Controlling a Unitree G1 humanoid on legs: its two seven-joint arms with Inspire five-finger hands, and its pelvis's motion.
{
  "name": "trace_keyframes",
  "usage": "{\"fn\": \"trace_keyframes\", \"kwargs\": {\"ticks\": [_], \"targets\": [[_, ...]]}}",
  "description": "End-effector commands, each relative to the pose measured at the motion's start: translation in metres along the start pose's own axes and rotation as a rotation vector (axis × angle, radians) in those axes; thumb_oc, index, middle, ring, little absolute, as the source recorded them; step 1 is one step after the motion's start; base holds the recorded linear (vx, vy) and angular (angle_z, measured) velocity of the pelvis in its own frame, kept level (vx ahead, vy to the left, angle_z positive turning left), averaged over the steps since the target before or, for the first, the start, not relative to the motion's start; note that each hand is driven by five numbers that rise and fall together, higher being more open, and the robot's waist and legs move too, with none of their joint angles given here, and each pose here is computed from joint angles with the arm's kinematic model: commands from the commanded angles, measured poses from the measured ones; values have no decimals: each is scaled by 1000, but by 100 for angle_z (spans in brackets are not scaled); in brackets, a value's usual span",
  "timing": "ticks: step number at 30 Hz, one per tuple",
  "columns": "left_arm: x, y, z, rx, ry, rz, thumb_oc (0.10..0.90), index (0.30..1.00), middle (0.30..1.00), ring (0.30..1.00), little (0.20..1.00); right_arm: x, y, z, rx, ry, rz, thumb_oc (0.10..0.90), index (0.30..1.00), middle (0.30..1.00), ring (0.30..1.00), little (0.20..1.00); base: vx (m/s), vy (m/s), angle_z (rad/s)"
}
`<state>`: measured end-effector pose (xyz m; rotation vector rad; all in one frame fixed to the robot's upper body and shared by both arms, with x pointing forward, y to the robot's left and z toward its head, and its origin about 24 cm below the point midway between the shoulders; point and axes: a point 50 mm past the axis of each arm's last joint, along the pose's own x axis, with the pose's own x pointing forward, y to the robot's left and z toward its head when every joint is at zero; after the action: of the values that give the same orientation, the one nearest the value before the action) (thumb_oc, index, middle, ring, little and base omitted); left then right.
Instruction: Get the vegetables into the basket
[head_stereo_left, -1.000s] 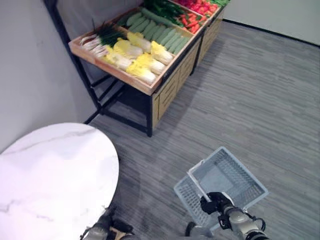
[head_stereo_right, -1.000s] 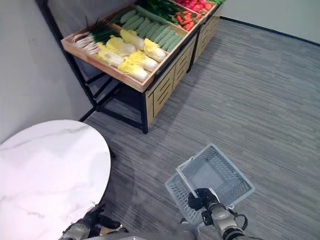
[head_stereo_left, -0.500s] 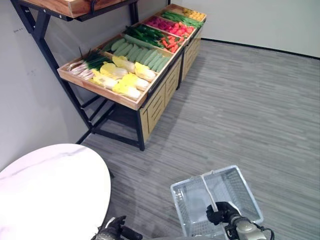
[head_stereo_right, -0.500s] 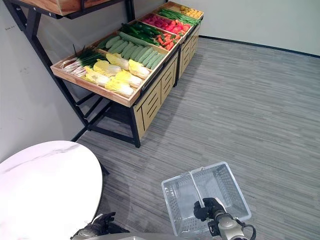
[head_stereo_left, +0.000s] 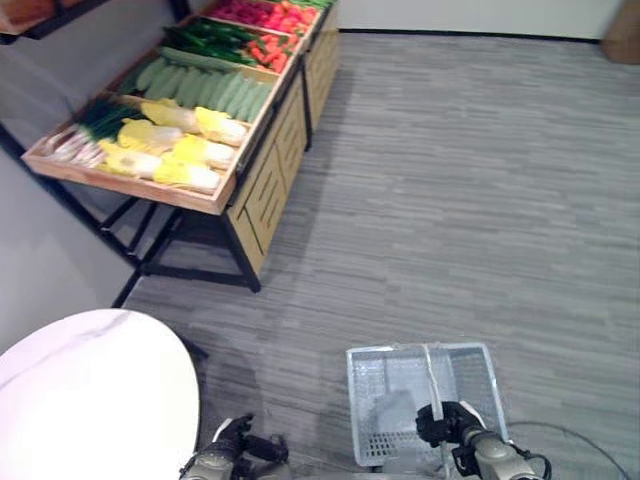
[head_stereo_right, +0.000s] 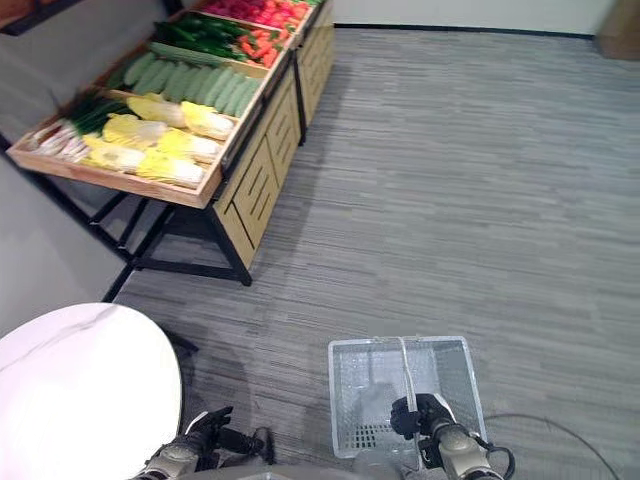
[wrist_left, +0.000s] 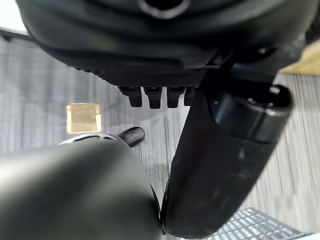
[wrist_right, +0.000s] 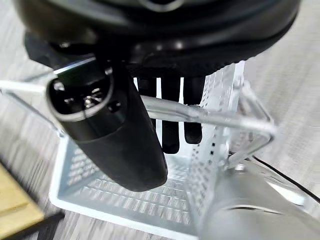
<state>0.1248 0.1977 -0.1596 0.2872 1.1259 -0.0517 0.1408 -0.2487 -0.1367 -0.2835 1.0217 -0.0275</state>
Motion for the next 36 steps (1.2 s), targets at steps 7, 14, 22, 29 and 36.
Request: {"fn": "trace_keyframes", "kwargs": {"ticks": [7, 14, 22, 29, 36], "targets": [[1, 23, 17, 35, -62, 64, 900, 1000, 1000, 1000, 1000, 8, 13, 45, 0, -148, 34, 400, 300, 300, 300, 300, 19, 131, -30], [0, 28, 11, 40, -50, 74, 900, 1000, 1000, 1000, 1000, 7, 12, 20, 8, -44, 23, 400, 300, 300, 300, 300, 54, 62, -42], [-1, 38, 12, 33, -57, 107, 900, 1000, 1000, 1000, 1000, 7, 12, 15, 22, -25, 21, 400, 300, 300, 300, 300, -9, -31, -45], [0, 30, 6, 46, -23, 83, 900, 1000, 1000, 1000, 1000, 3, 9, -11, 25, 59, -2, 400, 300, 300, 300, 300, 9, -15, 20], [-1, 20, -7, 73, 32, 51, 900, 1000, 1000, 1000, 1000, -3, 9, -36, 16, 157, -20, 400, 300, 300, 300, 300, -14, -42, 25]]}}
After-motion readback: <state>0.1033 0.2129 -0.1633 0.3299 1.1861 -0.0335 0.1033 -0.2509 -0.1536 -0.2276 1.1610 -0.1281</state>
